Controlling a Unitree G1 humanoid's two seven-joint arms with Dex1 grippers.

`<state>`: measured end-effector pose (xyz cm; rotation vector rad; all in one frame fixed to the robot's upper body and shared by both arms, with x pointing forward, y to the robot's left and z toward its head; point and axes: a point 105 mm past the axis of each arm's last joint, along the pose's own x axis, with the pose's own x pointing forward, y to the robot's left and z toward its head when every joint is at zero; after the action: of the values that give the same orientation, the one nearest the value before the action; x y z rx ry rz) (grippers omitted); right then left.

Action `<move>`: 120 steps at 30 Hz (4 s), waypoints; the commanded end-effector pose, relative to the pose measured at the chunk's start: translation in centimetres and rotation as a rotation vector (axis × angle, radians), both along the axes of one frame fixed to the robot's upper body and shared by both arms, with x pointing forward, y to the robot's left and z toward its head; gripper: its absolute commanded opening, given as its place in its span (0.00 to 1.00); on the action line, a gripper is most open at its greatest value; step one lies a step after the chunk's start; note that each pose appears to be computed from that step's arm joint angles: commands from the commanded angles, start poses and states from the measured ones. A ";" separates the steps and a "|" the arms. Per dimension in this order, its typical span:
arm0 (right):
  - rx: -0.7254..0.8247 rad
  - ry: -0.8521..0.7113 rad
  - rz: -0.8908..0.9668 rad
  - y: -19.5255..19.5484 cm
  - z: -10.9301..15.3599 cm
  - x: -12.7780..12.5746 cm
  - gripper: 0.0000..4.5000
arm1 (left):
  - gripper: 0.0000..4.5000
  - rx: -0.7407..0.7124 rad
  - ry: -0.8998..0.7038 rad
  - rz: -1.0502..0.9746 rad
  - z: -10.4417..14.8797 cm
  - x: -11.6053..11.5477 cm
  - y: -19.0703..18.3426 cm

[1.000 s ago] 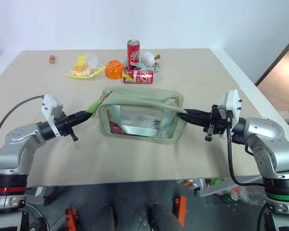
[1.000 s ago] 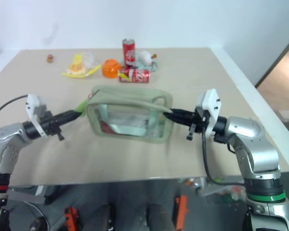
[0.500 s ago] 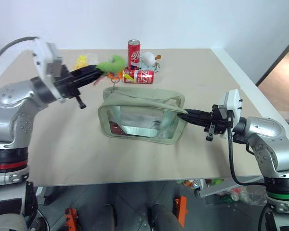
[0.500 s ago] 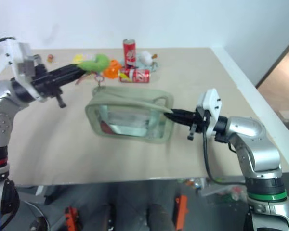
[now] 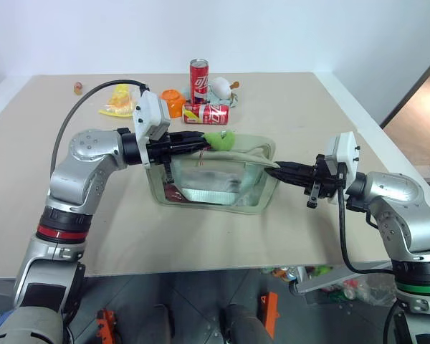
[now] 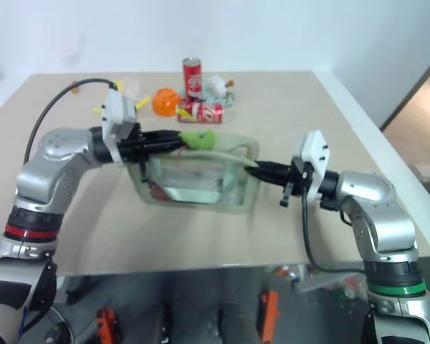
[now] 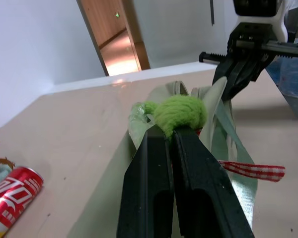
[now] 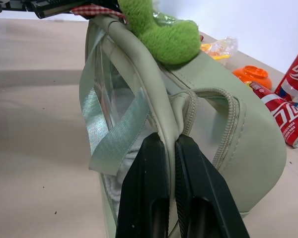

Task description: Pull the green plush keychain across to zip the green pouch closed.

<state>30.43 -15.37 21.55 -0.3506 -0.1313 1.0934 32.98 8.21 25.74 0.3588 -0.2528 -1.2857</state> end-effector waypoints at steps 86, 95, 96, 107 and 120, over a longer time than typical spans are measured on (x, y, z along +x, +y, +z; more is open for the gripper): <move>0.133 -0.016 0.220 8.7 9.0 4.9 0.02 | 0.00 -0.194 0.150 0.472 -4.8 -1.2 6.0; 0.179 -0.269 0.077 3.2 13.1 4.1 0.02 | 0.00 -0.192 0.150 0.535 -4.5 -0.7 5.5; 0.173 -0.274 0.051 2.4 13.2 4.2 0.02 | 0.00 -0.194 0.146 0.544 -4.4 -0.6 5.4; 0.035 -0.244 -0.518 -9.7 9.2 7.7 0.02 | 0.00 -0.284 0.088 0.593 -3.1 -1.3 5.2; -0.216 -0.110 -0.562 -4.1 -4.1 7.5 0.02 | 0.00 -0.323 0.051 0.657 -3.1 -1.6 5.6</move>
<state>37.96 -20.30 17.66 -0.5529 0.0117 0.5363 31.63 12.92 20.90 0.0849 -0.1869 -0.6379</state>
